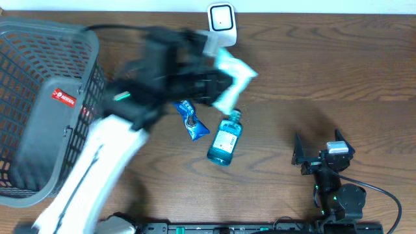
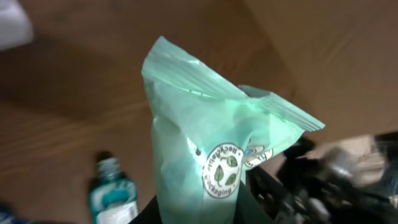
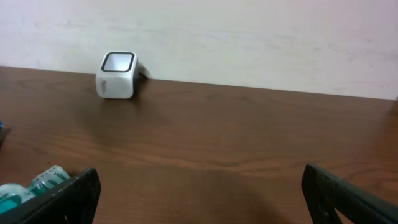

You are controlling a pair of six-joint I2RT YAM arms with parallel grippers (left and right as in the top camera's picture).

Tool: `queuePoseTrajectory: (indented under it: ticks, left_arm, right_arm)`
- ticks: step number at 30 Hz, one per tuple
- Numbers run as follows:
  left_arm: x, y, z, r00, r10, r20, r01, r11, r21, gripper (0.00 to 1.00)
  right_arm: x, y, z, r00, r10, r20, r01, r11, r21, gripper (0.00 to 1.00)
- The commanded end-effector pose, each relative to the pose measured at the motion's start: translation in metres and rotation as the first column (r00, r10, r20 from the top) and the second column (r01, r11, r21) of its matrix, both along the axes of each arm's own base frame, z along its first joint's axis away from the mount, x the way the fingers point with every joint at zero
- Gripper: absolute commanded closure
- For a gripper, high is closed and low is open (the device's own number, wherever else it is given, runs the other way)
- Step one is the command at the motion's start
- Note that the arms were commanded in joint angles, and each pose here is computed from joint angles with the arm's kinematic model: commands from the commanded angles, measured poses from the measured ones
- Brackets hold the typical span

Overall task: Scan the item barcode
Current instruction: 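Carry the wipes pack past the scanner with the left gripper, then release the wipes pack right of the bottle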

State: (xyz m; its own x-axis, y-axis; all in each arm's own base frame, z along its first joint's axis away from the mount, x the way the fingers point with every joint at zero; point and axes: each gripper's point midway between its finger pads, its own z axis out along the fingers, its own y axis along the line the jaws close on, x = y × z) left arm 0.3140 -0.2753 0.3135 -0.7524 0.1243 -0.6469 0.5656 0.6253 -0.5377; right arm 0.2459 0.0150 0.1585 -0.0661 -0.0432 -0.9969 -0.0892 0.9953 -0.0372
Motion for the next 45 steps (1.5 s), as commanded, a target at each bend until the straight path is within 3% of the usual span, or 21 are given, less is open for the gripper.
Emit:
queuePoseTrajectory:
  ticks: [1, 8, 14, 17, 20, 24, 34, 36, 38, 42, 45]
  left_arm:
    - [0.012, -0.042, -0.062, 0.997, -0.035, -0.067, 0.041, 0.995, 0.091, 0.81]
    - [0.015, -0.105, -0.180, 0.972, -0.118, -0.203, 0.156, 0.971, 0.182, 0.81]
    - [0.010, -0.127, -0.248, 0.953, -0.146, -0.265, 0.207, 0.953, 0.221, 0.81]
    - [0.008, -0.128, -0.270, 0.947, -0.140, -0.288, 0.214, 0.946, 0.244, 0.51]
    - [0.011, -0.127, -0.273, 0.951, -0.130, -0.282, 0.204, 0.946, 0.253, 0.44]
    - [0.021, -0.125, -0.258, 0.968, -0.104, -0.227, 0.165, 0.949, 0.268, 0.24]
    - [0.054, -0.092, -0.150, 0.996, -0.029, 0.085, 0.002, 0.952, 0.305, 0.24]
    - [0.058, -0.069, -0.122, 0.990, 0.017, 0.141, -0.063, 0.944, 0.324, 0.20]
    - [0.064, -0.035, -0.090, 0.974, 0.101, 0.204, -0.168, 0.925, 0.341, 0.02]
    - [0.067, 0.045, -0.021, 0.912, 0.272, 0.307, -0.365, 0.881, 0.302, 0.02]
    - [0.063, 0.121, 0.025, 0.829, 0.447, 0.336, -0.530, 0.820, 0.217, 0.02]
  right_arm:
    - [0.000, 0.001, 0.000, 1.000, 0.000, 0.000, 0.000, 1.000, 0.013, 0.01]
    - [0.000, 0.001, 0.000, 1.000, 0.000, 0.000, 0.000, 1.000, 0.013, 0.01]
    - [0.000, 0.001, 0.000, 1.000, 0.000, 0.000, 0.000, 1.000, 0.013, 0.01]
    - [0.000, 0.001, 0.000, 1.000, 0.000, 0.000, 0.000, 1.000, 0.013, 0.01]
    - [0.000, 0.001, 0.000, 1.000, 0.000, 0.000, 0.000, 1.000, 0.013, 0.01]
    - [0.000, 0.001, 0.000, 1.000, 0.000, 0.000, 0.000, 1.000, 0.013, 0.01]
    - [0.000, 0.001, 0.000, 1.000, 0.000, 0.000, 0.000, 1.000, 0.013, 0.01]
    - [0.000, 0.001, 0.000, 1.000, 0.000, 0.000, 0.000, 1.000, 0.013, 0.01]
    - [0.000, 0.001, 0.000, 1.000, 0.000, 0.000, 0.000, 1.000, 0.013, 0.01]
    - [0.000, 0.001, 0.000, 1.000, 0.000, 0.000, 0.000, 1.000, 0.013, 0.01]
    - [0.000, 0.001, 0.000, 1.000, 0.000, 0.000, 0.000, 1.000, 0.013, 0.01]
